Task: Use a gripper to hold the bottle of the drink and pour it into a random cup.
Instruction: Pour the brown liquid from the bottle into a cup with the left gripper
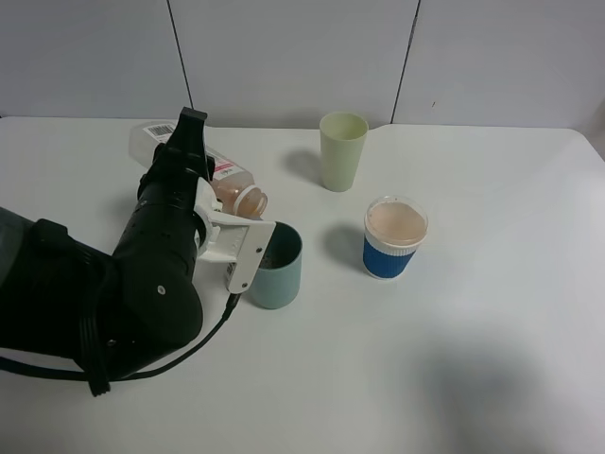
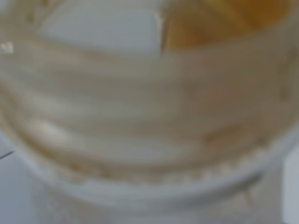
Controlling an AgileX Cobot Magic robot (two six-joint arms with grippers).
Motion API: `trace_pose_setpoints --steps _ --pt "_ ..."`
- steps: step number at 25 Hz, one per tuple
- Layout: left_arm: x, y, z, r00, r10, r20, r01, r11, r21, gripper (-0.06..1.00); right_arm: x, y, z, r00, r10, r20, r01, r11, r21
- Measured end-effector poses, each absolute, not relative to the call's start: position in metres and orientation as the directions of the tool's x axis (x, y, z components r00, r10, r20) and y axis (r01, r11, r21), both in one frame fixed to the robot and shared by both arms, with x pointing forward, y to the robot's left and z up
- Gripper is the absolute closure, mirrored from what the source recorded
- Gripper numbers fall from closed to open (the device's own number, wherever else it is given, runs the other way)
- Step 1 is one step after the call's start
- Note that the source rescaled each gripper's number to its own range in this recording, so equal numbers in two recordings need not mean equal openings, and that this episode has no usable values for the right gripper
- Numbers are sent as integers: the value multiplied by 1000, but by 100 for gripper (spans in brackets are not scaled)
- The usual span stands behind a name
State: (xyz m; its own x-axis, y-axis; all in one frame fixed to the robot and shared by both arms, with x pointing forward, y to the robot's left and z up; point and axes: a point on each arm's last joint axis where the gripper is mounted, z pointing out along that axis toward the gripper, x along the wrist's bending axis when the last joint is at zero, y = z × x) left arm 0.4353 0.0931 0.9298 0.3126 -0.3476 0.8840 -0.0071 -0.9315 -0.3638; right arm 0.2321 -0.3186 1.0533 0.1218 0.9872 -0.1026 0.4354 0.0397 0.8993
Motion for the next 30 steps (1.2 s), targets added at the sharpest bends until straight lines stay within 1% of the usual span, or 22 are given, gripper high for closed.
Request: trace_pose_setpoints --steps 13,30 --pt "434 92 930 312 -352 883 -15 -931 -365 94 232 -319 1053 122 987 -103 435 40 899" --pt "434 92 930 308 -445 841 -45 -890 -454 94 232 -319 1053 122 987 -103 435 40 899"
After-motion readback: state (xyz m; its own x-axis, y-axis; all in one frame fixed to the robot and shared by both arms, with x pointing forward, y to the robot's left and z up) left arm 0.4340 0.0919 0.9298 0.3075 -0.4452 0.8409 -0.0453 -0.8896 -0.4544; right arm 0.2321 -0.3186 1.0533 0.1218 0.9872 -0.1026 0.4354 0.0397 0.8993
